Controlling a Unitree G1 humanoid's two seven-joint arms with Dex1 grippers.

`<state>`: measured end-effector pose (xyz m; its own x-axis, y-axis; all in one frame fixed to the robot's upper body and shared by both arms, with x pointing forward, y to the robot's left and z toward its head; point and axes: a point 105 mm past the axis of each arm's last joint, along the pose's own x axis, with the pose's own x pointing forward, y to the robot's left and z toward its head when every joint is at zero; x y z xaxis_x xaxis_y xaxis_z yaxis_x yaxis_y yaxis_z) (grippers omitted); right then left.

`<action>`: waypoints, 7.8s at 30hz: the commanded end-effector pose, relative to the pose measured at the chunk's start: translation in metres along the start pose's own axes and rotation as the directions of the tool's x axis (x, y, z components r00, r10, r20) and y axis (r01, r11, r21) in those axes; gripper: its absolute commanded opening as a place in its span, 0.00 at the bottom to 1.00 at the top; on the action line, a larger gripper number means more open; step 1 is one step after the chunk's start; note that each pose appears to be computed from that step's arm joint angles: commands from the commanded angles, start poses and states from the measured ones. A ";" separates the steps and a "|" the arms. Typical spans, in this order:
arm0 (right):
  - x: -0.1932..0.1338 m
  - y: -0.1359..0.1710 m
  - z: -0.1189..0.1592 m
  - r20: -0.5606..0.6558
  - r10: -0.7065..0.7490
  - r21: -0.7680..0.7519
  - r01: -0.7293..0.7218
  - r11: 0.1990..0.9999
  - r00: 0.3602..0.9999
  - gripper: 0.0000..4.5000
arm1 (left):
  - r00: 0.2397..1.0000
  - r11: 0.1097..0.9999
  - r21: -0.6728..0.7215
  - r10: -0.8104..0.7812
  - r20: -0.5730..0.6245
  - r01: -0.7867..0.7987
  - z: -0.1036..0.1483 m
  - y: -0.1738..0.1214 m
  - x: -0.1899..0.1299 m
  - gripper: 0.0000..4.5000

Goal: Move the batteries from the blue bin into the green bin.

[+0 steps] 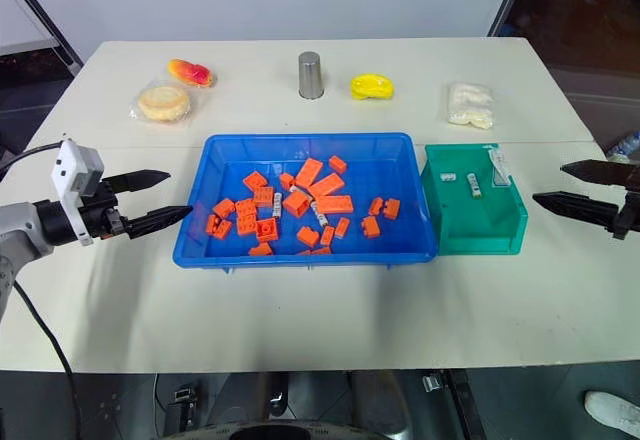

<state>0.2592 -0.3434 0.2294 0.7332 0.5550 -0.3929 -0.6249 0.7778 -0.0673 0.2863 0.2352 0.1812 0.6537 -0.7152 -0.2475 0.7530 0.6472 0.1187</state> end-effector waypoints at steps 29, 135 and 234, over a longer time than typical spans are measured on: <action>-0.006 -0.005 0.014 0.035 -0.058 -0.037 0.059 0.998 0.998 0.99 | 0.998 1.000 0.025 0.009 0.061 -0.010 0.019 0.000 0.000 1.00; 0.308 0.223 0.073 -0.157 0.696 -0.677 -0.589 0.441 0.701 0.99 | 0.969 0.979 0.065 0.180 0.167 -0.193 0.028 -0.007 0.003 1.00; 0.088 0.034 0.056 -0.117 -0.098 -0.255 0.066 0.965 0.988 0.49 | 0.911 0.926 0.194 -0.361 0.202 0.324 0.073 -0.032 0.091 1.00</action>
<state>0.3226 -0.2498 0.2235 0.7126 0.4416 -0.5451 -0.6481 0.7118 -0.2706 0.3276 0.1297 0.2156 0.3428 -0.9356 -0.0840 0.9298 0.3252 0.1723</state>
